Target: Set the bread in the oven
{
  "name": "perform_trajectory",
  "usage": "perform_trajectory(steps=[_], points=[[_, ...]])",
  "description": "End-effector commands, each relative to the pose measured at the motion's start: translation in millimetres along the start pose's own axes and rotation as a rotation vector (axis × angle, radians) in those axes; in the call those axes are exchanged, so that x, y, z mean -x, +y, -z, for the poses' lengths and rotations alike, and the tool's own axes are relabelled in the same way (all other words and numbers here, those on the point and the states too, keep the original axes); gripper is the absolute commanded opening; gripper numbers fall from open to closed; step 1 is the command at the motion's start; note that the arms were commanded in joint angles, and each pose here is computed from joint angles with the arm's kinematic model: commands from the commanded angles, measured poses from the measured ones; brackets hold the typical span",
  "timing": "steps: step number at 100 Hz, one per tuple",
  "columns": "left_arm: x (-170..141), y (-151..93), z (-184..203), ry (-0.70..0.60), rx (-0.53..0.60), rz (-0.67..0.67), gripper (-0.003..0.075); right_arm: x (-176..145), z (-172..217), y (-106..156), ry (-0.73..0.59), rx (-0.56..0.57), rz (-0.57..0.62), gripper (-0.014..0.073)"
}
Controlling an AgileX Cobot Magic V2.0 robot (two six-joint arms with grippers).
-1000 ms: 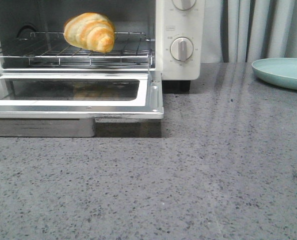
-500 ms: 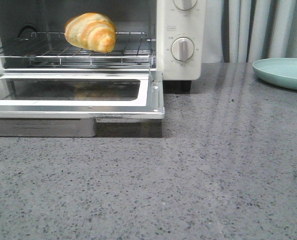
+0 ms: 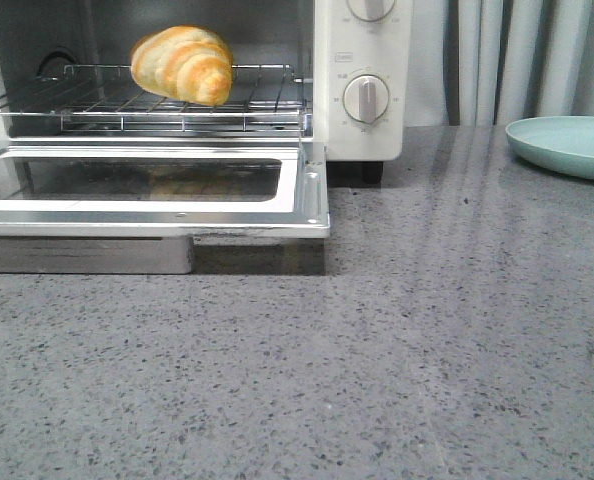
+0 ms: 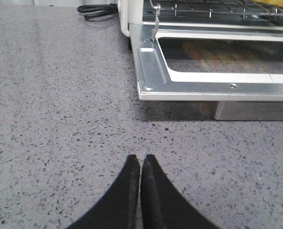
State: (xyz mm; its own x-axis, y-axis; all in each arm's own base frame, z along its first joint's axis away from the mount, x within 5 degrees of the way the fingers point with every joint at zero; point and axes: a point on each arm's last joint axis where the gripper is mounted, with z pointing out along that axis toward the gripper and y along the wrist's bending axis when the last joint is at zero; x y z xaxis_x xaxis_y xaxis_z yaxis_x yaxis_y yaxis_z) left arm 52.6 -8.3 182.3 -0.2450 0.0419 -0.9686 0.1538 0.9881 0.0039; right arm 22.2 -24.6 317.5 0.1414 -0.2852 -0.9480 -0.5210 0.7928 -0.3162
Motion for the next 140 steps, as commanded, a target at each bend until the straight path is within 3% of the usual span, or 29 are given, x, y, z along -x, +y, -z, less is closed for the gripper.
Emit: perform_trajectory(steps=[1, 73, 88, 103, 118, 128, 140], points=[[-2.5, -0.4, -0.4, -0.049, 0.0, 0.042, -0.0021, 12.0, 2.7, -3.8, -0.085, -0.018, 0.023, -0.0069], [-2.5, -0.4, -0.4, -0.049, 0.0, 0.042, -0.0021, 5.7, -0.3, -3.1, -0.045, -0.039, 0.05, -0.0069], [-2.5, -0.4, -0.4, -0.049, 0.0, 0.042, -0.0021, -4.2, -12.1, 11.8, -0.089, -0.082, 0.085, -0.0069], [-2.5, -0.4, -0.4, -0.049, 0.0, 0.042, -0.0021, -33.4, -27.6, 31.0, -0.007, -0.165, -0.077, -0.0069], [-2.5, -0.4, -0.4, -0.049, 0.0, 0.042, -0.0021, -78.8, -45.2, 41.0, 0.025, -0.343, -0.171, -0.0069], [-2.5, -0.4, -0.4, -0.049, 0.0, 0.042, -0.0021, -104.7, -49.1, 44.0, 0.064, -0.43, -0.297, -0.0069], [-2.5, -0.4, -0.4, -0.049, 0.0, 0.042, -0.0021, -119.4, -47.6, 44.5, 0.169, -0.49, -0.329, -0.0069]])
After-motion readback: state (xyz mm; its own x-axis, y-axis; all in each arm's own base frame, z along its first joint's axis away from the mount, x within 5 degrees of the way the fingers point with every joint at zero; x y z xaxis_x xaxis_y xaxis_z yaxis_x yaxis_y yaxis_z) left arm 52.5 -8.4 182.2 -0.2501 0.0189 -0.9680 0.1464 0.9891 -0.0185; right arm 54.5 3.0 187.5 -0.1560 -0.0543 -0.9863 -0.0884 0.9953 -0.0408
